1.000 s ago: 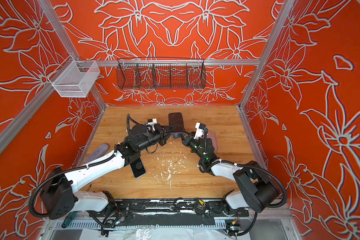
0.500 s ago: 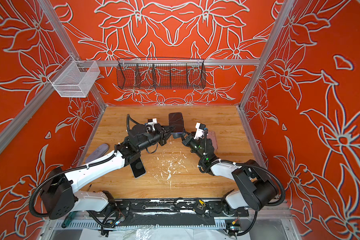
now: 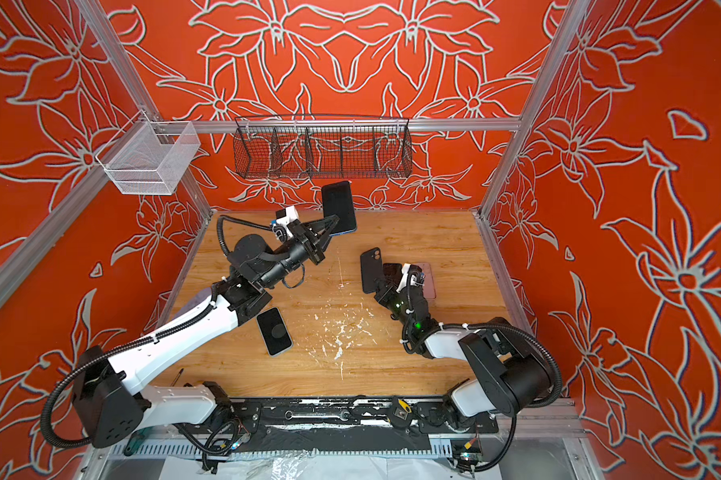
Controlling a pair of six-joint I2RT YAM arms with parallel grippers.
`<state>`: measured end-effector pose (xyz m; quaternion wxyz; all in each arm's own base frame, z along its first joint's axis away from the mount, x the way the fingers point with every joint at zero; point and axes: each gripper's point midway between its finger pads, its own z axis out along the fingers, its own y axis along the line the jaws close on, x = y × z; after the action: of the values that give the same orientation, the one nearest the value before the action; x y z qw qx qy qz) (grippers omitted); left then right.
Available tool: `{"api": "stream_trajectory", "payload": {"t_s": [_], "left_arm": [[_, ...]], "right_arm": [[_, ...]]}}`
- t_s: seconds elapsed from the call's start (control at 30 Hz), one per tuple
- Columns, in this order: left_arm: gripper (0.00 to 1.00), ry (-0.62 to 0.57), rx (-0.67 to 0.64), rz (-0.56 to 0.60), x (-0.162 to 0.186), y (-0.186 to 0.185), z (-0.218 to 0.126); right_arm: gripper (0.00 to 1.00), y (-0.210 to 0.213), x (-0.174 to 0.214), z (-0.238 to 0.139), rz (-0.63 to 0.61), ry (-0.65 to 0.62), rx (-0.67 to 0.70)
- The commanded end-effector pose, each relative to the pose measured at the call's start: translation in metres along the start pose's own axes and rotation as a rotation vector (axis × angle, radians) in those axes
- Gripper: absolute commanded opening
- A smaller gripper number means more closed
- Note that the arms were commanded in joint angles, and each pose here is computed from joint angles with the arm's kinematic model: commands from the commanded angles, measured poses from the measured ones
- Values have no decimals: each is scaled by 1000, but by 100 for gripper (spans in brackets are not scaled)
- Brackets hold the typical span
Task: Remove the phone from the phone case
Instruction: 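Carry the black case down toward the table nearer the robot with the right gripper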
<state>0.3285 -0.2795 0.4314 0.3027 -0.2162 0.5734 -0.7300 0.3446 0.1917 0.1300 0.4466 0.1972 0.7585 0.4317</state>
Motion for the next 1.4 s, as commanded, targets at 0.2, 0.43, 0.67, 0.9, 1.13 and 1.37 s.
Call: {"api": "stream_trajectory", "payload": {"t_s": [0.2,0.43,0.67,0.9,1.13,1.37], "left_arm": [[0,-27,-33,90,-14,19,-14],[0,16,-142,126,-32,65,-26],[0,37,-243,221,-35,91,-40],[0,79,-264,238,-37,103,-39],[0,99,-276,219,-38,117,-36],[0,121,-269,199,-35,127,-33]], "right_arm": [[5,4,-16,-7,-22,-29,11],[6,2,-30,-35,-92,-19,75],[6,-13,-23,-72,-113,67,158],[6,-31,-3,-101,-81,143,232],[6,-49,5,-117,-98,172,314],[6,-61,10,-123,-85,161,333]]}}
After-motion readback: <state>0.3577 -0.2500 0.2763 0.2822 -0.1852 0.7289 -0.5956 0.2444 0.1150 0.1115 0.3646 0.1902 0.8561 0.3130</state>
